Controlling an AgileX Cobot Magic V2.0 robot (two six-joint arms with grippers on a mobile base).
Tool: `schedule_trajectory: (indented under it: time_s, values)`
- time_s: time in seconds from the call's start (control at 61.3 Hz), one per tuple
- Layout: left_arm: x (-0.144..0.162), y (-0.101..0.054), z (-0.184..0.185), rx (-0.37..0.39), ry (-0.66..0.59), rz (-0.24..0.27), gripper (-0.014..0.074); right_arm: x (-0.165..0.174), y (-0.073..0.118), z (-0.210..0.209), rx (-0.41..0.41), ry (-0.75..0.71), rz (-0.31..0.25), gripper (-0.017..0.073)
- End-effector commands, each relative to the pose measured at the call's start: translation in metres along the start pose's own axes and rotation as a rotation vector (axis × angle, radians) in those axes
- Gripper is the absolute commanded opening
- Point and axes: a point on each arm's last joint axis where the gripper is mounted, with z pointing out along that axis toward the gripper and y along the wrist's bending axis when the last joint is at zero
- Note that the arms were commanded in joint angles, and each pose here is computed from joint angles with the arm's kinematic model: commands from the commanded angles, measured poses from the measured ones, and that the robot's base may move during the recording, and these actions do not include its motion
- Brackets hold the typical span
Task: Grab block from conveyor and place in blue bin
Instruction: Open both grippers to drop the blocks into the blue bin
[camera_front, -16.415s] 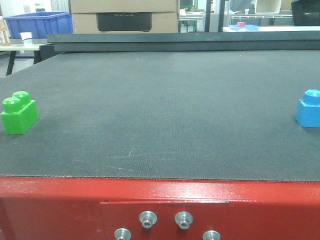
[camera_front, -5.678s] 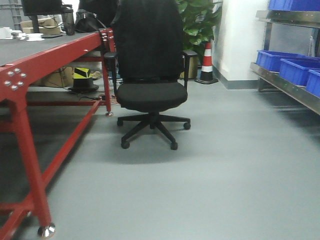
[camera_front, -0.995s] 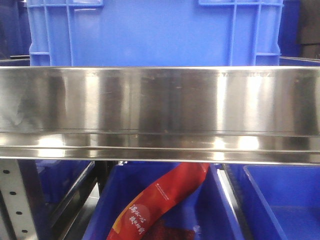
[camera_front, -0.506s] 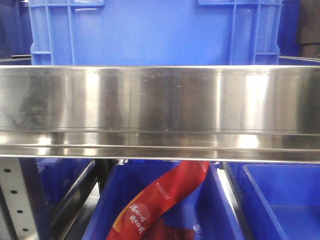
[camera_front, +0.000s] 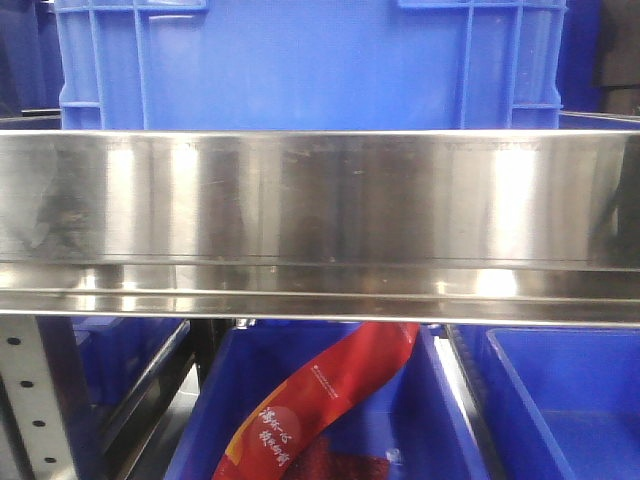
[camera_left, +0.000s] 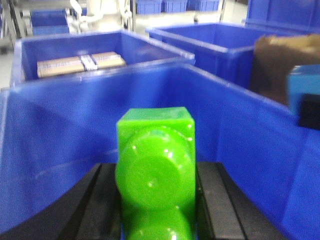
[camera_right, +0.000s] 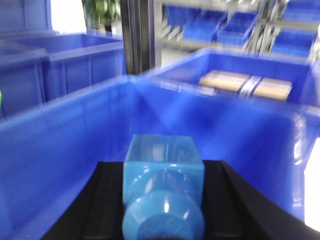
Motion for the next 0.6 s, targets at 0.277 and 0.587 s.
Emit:
schedule_trajectory:
  time_s: [0.277,0.587]
  values:
    - [-0.007,-0.002,-0.003,0.007,-0.030,-0.008,0.0313,-0.008,0.001,-0.002,-0.003,-0.036,-0.004,0.0385]
    - [-0.028,0.003,-0.031,-0.010,-0.107,-0.002,-0.0111,-0.035,0.002,-0.040,-0.006,-0.124,-0.004,-0.0171]
